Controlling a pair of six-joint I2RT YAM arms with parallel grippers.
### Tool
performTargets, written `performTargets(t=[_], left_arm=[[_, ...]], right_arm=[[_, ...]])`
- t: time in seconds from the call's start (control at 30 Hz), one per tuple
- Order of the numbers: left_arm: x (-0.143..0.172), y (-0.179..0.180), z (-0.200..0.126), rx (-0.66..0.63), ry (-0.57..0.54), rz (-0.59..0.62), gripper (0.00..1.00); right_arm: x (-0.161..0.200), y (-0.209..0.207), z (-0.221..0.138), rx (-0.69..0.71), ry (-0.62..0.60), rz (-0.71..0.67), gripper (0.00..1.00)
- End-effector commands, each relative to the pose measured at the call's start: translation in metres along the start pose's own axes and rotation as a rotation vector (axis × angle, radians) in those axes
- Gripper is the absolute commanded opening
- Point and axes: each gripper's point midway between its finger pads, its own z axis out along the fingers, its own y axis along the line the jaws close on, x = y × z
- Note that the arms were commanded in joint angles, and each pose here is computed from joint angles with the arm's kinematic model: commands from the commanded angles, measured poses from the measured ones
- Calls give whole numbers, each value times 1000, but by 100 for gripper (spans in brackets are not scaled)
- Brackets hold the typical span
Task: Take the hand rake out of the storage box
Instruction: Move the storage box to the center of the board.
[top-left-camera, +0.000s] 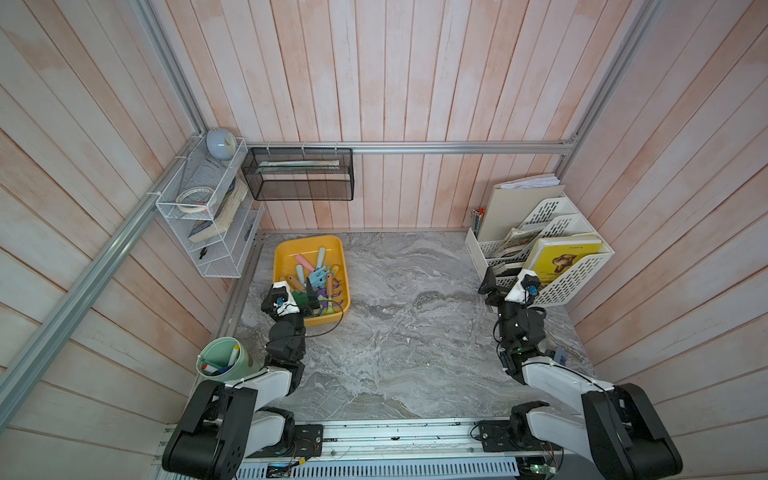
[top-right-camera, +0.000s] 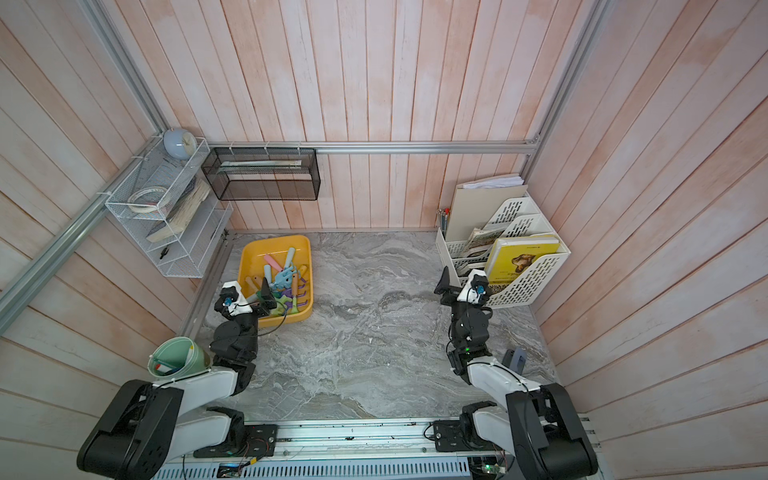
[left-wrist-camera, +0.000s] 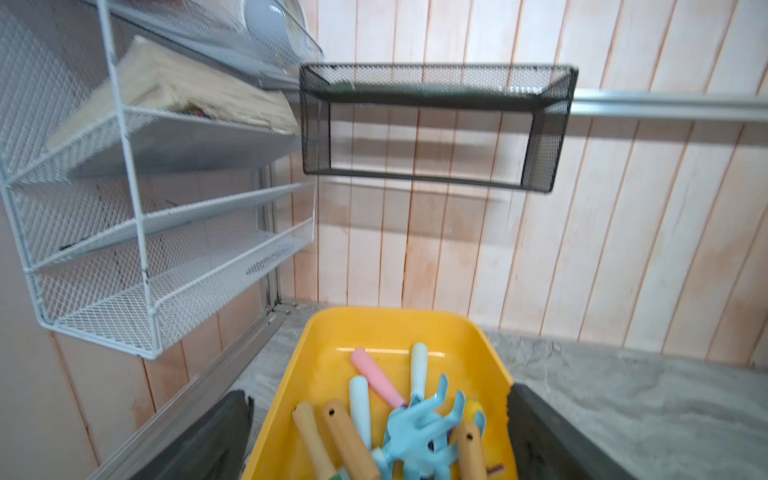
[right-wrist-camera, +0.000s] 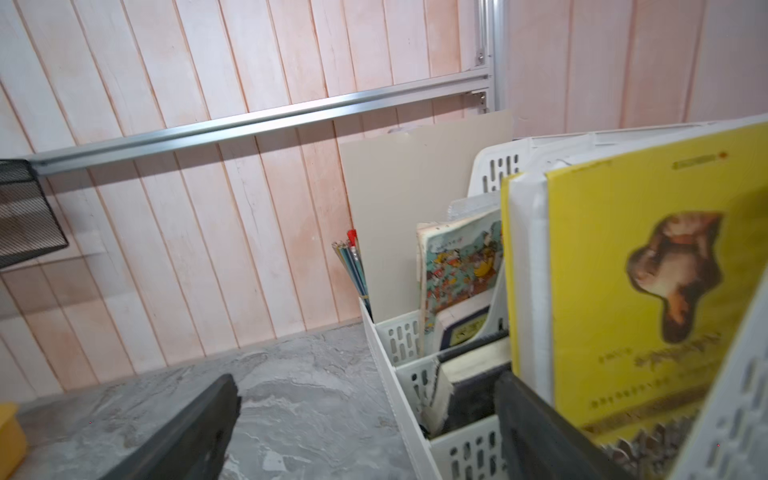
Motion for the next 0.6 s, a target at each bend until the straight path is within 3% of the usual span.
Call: performTargets(t=[0.0, 0.07, 0.13, 0.2, 0.23, 0.3, 0.37, 0.57], left_arm=[[1, -5, 12, -24, 125, -125, 100], [1, -24, 17, 63, 175, -235, 100], [22, -17, 15, 21, 232, -480, 100], [29, -29, 17, 215, 262, -583, 100], [40, -32, 21, 232, 311, -625, 100], [57, -55, 39, 273, 445, -554, 100], [78, -78, 59, 226, 579, -426, 100], [105, -142, 111, 206, 720, -227, 100]], right_arm=[[34, 9, 4, -29, 195, 174, 98], [55, -38, -6, 209, 234, 370, 98], [60, -30, -3, 54, 287, 363, 98], [63, -16, 6, 16, 355, 302, 98], [67, -10, 9, 15, 393, 267, 98], [76, 3, 14, 17, 445, 203, 98], [82, 18, 18, -20, 475, 158, 98], [102, 30, 23, -52, 564, 125, 98]])
